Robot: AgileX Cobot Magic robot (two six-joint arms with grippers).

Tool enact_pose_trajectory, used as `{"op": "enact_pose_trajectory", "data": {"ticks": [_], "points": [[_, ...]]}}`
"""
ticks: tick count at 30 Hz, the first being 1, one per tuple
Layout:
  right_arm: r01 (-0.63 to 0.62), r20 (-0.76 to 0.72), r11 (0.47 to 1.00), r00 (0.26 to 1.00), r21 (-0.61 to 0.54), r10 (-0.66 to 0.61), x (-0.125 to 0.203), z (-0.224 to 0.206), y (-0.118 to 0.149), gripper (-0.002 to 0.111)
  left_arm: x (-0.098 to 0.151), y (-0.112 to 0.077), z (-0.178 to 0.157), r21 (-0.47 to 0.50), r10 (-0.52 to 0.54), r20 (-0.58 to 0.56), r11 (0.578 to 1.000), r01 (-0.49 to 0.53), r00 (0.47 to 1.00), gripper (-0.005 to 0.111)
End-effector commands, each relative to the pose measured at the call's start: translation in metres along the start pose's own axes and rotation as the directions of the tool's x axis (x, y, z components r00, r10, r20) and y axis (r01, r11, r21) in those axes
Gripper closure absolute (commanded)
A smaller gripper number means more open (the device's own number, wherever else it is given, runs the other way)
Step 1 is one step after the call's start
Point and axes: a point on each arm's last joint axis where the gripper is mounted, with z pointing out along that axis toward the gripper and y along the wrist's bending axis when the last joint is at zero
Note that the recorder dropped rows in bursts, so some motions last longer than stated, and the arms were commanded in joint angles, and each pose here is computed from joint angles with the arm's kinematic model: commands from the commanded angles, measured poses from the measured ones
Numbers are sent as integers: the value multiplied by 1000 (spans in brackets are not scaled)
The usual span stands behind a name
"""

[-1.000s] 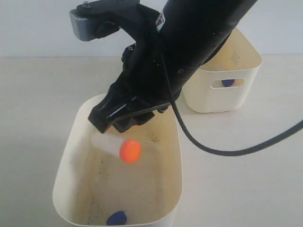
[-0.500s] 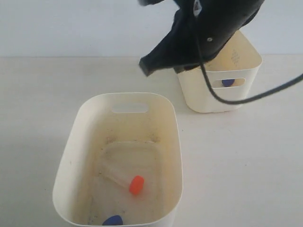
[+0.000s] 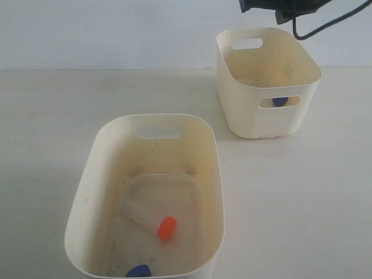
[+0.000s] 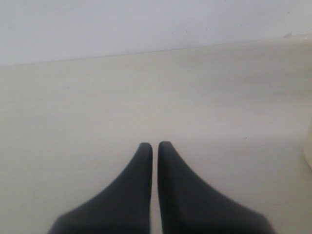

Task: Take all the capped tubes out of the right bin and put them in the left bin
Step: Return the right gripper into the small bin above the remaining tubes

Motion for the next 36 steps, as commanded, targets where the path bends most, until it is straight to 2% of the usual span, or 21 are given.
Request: {"op": "enact_pose_trajectory", "data": {"ticks": [1,6,9,12,18,22,28,36], "points": [[33,-97,998,995,53,-27,-17,31,-5,109,-2,0,0,5,-20,9,1000,20,1000,102],[54,-208,997,977,62,-40,-24,63,-6,109,-2,0,0,5,-20,9,1000,20,1000,102],[67,-267,998,962,18,-60,-22,82,-5,109,-2,0,0,5,-20,9,1000,20,1000,102],[13,-294,999,955,-32,-22,-21,100,-8,109,-2,0,0,5,-20,9,1000,20,1000,102],[-78,-324,993,945,-85,47,-17,122,-19,109,-2,0,0,5,-20,9,1000,20,1000,102],[-86,-320,993,946,-80,57,-17,126,-27,109,-2,0,0,5,-20,9,1000,20,1000,102],[-123,-273,978,959,-171,73,-22,127,-21,109,-2,0,0,5,-20,9,1000,20,1000,102],[-146,-308,974,947,-171,88,-13,150,-17,109,-2,0,0,5,-20,9,1000,20,1000,102]]}}
